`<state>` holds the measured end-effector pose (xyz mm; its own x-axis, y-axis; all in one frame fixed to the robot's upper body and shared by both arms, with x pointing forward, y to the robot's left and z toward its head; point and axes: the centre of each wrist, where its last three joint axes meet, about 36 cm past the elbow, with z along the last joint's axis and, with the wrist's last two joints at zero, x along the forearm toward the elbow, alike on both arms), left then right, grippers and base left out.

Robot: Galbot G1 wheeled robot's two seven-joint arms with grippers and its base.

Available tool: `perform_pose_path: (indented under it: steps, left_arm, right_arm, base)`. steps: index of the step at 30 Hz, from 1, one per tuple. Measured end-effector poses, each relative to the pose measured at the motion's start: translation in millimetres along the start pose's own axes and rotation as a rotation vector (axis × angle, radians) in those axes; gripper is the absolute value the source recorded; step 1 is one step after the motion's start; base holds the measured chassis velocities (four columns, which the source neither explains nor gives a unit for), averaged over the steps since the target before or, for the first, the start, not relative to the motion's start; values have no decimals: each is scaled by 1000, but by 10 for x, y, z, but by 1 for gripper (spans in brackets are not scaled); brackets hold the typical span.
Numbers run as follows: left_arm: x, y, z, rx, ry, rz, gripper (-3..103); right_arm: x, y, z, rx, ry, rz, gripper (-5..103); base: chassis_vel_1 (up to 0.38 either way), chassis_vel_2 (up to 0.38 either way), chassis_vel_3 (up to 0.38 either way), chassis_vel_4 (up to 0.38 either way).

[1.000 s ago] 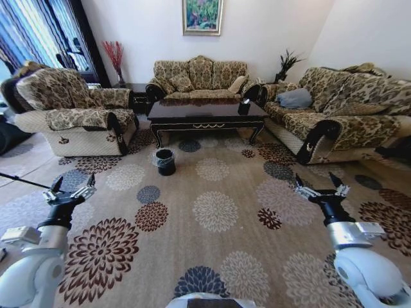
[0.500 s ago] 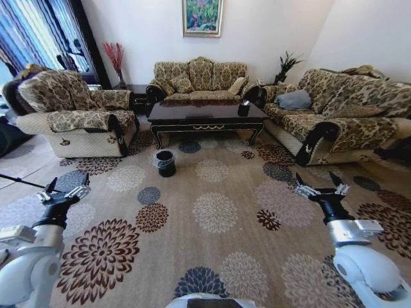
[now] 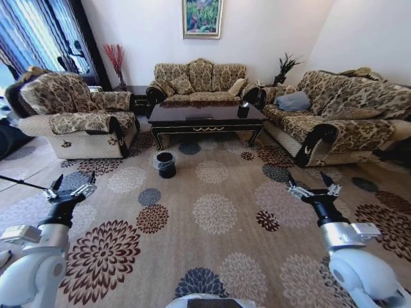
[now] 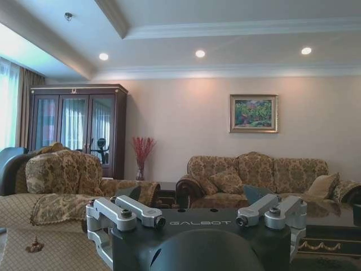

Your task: Move to the front of the table and pick up the trash from the floor, then place it into the trash bin.

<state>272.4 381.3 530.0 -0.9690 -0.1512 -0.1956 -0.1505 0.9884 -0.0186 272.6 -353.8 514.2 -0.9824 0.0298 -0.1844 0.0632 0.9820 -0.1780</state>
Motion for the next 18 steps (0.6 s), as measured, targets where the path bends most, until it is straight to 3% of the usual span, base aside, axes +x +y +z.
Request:
perform_pose_path:
  steps: [18]
  left_arm:
    - [38,-6,-76,-24,-5,13,100]
  right_arm:
    - [19,34,71,-8,8,-1,100]
  base:
    - [0,0,0,0]
